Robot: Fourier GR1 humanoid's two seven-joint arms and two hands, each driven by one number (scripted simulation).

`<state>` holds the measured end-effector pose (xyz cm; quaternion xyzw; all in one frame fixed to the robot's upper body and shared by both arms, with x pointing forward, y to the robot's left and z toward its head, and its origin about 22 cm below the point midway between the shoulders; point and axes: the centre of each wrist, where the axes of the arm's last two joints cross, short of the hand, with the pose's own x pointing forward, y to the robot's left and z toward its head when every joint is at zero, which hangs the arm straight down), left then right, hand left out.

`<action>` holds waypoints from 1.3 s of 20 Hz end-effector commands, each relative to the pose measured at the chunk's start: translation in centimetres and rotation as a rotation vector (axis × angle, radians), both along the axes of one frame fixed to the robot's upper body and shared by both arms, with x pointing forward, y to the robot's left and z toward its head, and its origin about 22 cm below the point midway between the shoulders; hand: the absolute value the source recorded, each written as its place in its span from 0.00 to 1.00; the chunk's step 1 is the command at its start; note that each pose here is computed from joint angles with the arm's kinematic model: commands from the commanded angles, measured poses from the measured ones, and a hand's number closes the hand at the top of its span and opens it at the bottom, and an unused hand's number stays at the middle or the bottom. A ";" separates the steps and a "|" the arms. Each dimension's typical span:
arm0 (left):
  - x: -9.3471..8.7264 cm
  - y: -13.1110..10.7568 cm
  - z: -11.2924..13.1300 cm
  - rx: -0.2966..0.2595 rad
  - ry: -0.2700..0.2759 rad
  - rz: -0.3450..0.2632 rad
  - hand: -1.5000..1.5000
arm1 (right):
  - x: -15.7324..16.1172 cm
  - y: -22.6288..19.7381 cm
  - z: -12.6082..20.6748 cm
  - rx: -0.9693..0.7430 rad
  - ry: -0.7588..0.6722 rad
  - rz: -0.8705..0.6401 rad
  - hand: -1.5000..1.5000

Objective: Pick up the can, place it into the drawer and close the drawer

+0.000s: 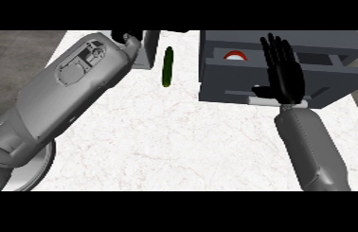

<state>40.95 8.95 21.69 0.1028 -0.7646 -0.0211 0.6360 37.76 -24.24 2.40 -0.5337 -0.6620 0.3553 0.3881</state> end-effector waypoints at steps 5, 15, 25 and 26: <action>-1.3 2.9 -0.9 0.002 0.008 0.004 0.00 | 2.7 0.3 -1.2 0.040 0.018 -0.041 0.00; -3.4 4.5 -2.4 0.017 0.002 -0.023 0.00 | 6.5 2.7 3.0 0.027 -0.043 -0.062 0.00; -5.6 5.4 -5.8 0.025 0.032 -0.024 0.00 | 8.4 3.6 6.7 0.073 -0.026 -0.068 0.00; -4.9 6.0 -4.4 0.045 0.015 -0.029 0.00 | 8.3 3.7 6.5 0.075 -0.052 -0.037 0.00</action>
